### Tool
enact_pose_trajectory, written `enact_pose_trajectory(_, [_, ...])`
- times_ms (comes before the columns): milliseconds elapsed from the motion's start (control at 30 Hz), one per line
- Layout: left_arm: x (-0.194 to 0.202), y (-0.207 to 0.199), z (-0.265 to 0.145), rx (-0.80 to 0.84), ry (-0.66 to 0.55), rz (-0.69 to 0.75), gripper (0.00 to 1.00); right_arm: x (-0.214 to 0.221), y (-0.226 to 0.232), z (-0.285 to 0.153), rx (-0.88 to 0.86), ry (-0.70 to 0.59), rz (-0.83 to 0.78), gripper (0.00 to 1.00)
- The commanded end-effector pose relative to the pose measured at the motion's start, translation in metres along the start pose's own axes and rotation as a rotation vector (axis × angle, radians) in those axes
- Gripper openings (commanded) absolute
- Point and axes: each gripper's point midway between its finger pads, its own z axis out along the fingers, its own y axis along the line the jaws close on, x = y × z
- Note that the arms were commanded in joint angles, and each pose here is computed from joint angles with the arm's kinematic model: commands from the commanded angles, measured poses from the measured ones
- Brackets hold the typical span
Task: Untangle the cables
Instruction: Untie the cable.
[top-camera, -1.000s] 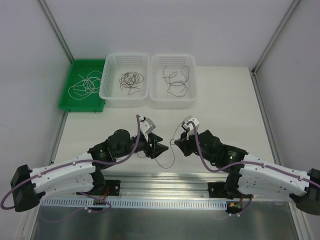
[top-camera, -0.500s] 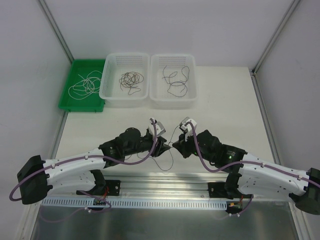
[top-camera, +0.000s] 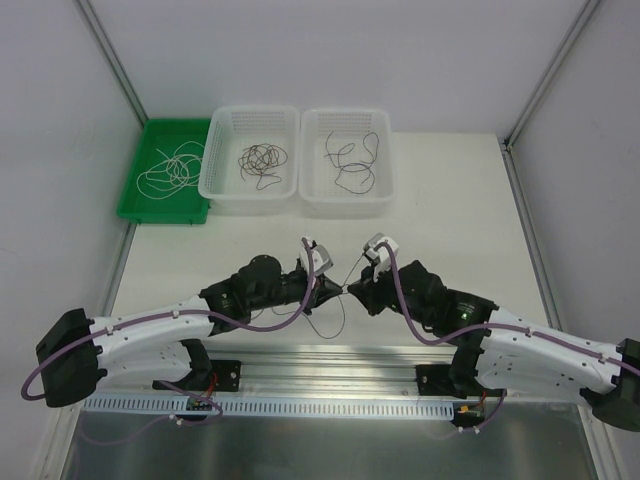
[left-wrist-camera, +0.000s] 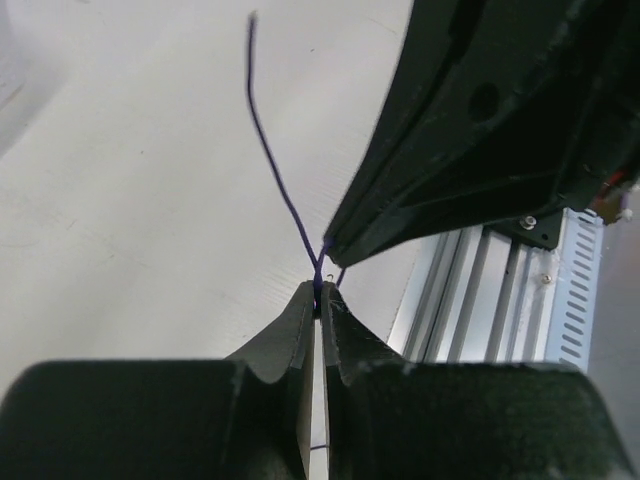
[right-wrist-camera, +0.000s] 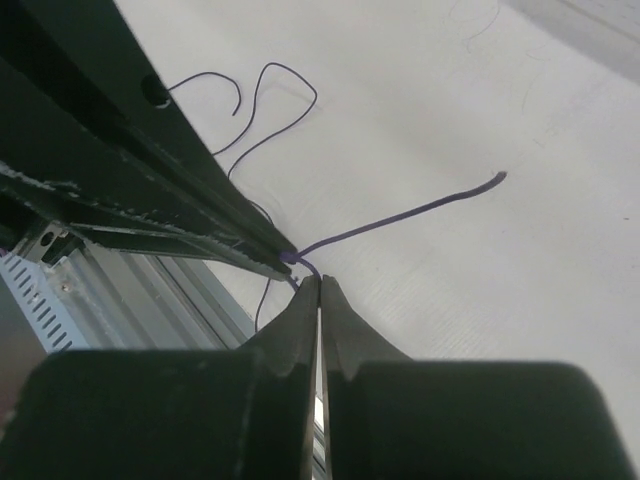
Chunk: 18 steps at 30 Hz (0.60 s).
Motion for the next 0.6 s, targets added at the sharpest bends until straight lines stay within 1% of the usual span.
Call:
enact_pose_trajectory(0, [-0.018,-0.02,-0.006,0.12,-0.088,0.036,0.0,-0.036,-0.014,-0.011,0.088,-0.114,0.081,0.01])
enact_pose_trajectory(33, [-0.017,-0.025,-0.008,0.148,-0.094,0.051,0.0,-0.039,-0.02,-0.014,0.109,-0.126,0.103,0.01])
enact_pose_trajectory(67, [-0.011,-0.037,-0.012,0.224,-0.093,0.069,0.0,-0.037,-0.024,-0.014,0.121,-0.125,0.118,0.01])
enact_pose_trajectory(133, [-0.006,-0.045,-0.016,0.278,-0.088,0.092,0.0,-0.04,-0.032,-0.017,0.132,-0.139,0.175,0.01])
enact_pose_trajectory(167, [-0.001,-0.056,-0.02,0.346,-0.079,0.102,0.0,-0.039,-0.034,-0.017,0.131,-0.138,0.193,0.01])
enact_pose_trajectory(233, [0.001,-0.064,-0.024,0.398,-0.081,0.12,0.0,-0.038,-0.03,-0.015,0.088,-0.121,0.204,0.01])
enact_pose_trajectory(400, [0.0,-0.067,-0.029,0.421,-0.111,0.167,0.0,-0.032,-0.009,-0.009,-0.026,-0.049,0.168,0.01])
enact_pose_trajectory(433, [-0.004,-0.068,-0.03,0.426,-0.139,0.195,0.0,-0.031,-0.008,-0.007,-0.036,-0.038,0.169,0.01])
enact_pose_trajectory(500, [-0.004,-0.069,-0.036,0.435,-0.181,0.232,0.0,-0.024,0.004,-0.004,-0.12,0.003,0.185,0.01])
enact_pose_trajectory(533, [-0.006,-0.066,-0.039,0.409,-0.232,0.253,0.0,-0.024,0.003,0.0,-0.139,-0.004,0.2,0.01])
enact_pose_trajectory(567, [-0.008,-0.063,-0.041,0.386,-0.258,0.256,0.0,-0.021,0.014,-0.002,-0.216,0.016,0.217,0.01])
